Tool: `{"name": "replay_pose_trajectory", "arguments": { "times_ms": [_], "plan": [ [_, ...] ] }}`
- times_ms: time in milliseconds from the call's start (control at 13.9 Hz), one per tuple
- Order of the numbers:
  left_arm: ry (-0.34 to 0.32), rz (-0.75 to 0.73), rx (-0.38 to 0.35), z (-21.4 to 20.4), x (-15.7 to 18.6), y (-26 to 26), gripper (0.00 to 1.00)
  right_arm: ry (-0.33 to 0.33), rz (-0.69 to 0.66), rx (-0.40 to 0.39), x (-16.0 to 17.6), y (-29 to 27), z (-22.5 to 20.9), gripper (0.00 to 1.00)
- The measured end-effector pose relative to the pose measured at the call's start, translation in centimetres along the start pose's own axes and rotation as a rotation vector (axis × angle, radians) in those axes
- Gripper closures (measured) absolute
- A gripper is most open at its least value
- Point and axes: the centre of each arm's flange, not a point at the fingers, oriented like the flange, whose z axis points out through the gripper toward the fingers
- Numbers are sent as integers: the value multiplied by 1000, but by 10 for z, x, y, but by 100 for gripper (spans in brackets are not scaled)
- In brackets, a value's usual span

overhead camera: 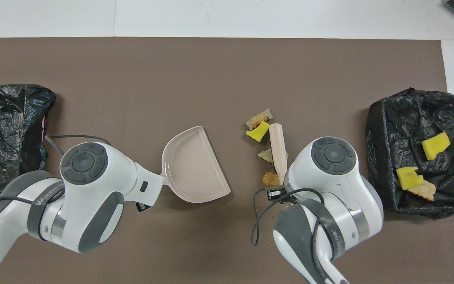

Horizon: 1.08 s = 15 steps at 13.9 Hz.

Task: Sweep and dump trash in bin

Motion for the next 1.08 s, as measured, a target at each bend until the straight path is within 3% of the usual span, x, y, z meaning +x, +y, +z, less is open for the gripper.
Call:
{"name": "replay_pose_trajectory", "arguments": {
  "times_ms": [215, 503, 718, 1077],
  "plan": [
    [-4, 16, -1, 8, 7, 9, 69, -47, -45, -6, 2, 17, -29, 74],
    [-4, 9, 1, 11, 10, 14, 69, -53, -74, -44, 13, 63, -33, 74],
    [-4, 7, 0, 11, 10, 14, 69, -15, -100, -49, 22, 87, -20, 74],
    [-4, 3, -1, 11, 10, 14, 69, 29, -192, -43, 37, 80, 16, 74]
  ]
}}
